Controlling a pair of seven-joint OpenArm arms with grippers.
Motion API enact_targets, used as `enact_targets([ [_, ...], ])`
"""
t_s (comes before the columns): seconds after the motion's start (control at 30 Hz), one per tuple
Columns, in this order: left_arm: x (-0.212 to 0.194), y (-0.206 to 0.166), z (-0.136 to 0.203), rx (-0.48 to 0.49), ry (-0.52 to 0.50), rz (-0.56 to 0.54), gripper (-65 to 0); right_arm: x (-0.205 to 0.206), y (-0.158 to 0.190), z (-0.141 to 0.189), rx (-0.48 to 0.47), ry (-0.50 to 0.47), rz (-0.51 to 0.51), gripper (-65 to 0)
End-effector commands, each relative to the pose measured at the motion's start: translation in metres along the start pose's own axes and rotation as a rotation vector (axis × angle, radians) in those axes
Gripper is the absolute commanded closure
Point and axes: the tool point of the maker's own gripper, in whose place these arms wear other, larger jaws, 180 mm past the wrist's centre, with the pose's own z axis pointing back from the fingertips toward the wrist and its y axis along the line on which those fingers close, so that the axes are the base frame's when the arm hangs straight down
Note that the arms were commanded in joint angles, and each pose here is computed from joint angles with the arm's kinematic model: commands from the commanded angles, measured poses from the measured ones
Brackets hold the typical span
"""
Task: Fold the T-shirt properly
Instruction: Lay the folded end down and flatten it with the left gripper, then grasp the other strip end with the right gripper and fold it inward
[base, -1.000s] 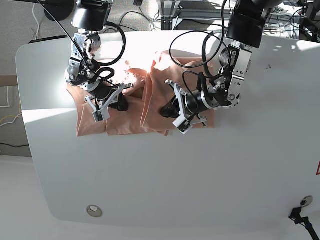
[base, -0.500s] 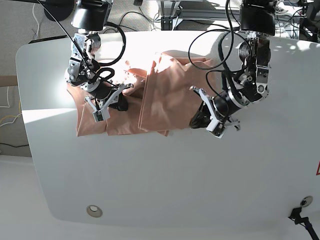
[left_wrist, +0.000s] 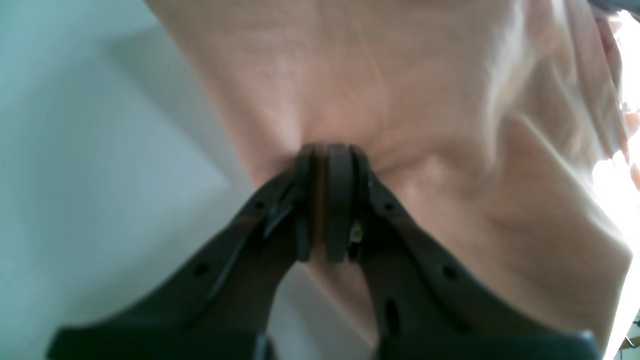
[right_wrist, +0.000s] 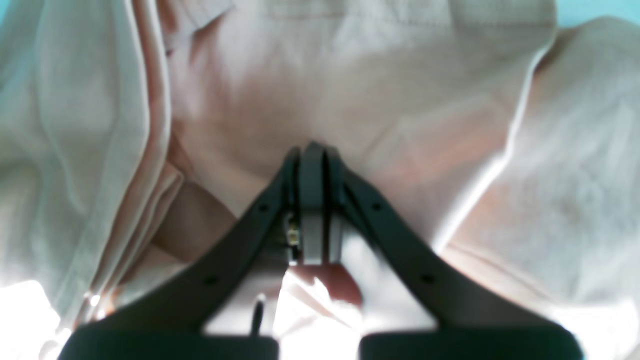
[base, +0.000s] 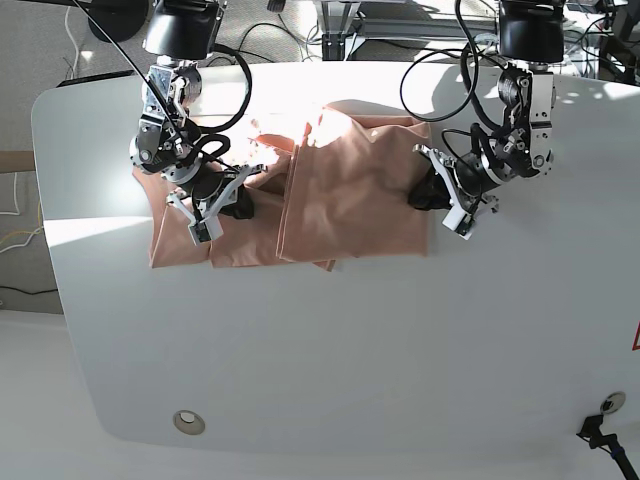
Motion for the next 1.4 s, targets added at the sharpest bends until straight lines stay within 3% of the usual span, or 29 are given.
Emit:
enact_targets([
  [0.0,-0.006,0.007,-0.002,0.010,0.033,0.006,-1.9,0.034,-0.004,0.012,-0.030,-0.079,0.056,0.0],
  [0.07,-0.005,0.008,-0.003,0.010,0.017,0.014,-1.9,0.057,-0.001,0.023,-0.045,-0.139,0.098,-1.9],
  [0.2,-0.005,0.011,-0.001,0.015,0.013,0.013,-1.9,0.084,-0.002,0.045,-0.087,-0.196,0.158,-30.3],
  [0.3,-0.005,0.012,0.000,0.019,0.012,0.013,-1.9,0.089,-0.034,0.072,-0.191,-0.221,0.123,-50.9],
  [0.37,-0.006,0.012,0.000,0.018,0.014,0.014,-1.9,0.082,-0.060,0.086,-0.258,-0.220,0.073,-59.5],
  [0.43,-0.005,0.013,0.000,0.019,0.011,0.015,-1.9,0.077,-0.078,0.100,-0.302,-0.238,0.023,-60.3],
  [0.8,-0.008,0.019,0.005,0.031,0.023,0.006,-1.9,-0.008,-0.147,0.133,-0.266,-0.195,-0.293,-60.3],
  [0.97,-0.007,0.023,0.008,0.038,0.025,-0.004,-1.9,-0.025,-0.136,0.134,-0.219,-0.198,-0.349,-60.3],
  [1.2,-0.007,0.023,0.008,0.039,0.025,-0.006,-1.9,-0.028,-0.079,0.087,-0.071,-0.170,-0.375,-60.2],
  [1.37,-0.006,0.023,0.008,0.039,0.024,-0.007,-1.9,-0.013,-0.066,0.073,-0.031,-0.200,-0.381,-60.2],
])
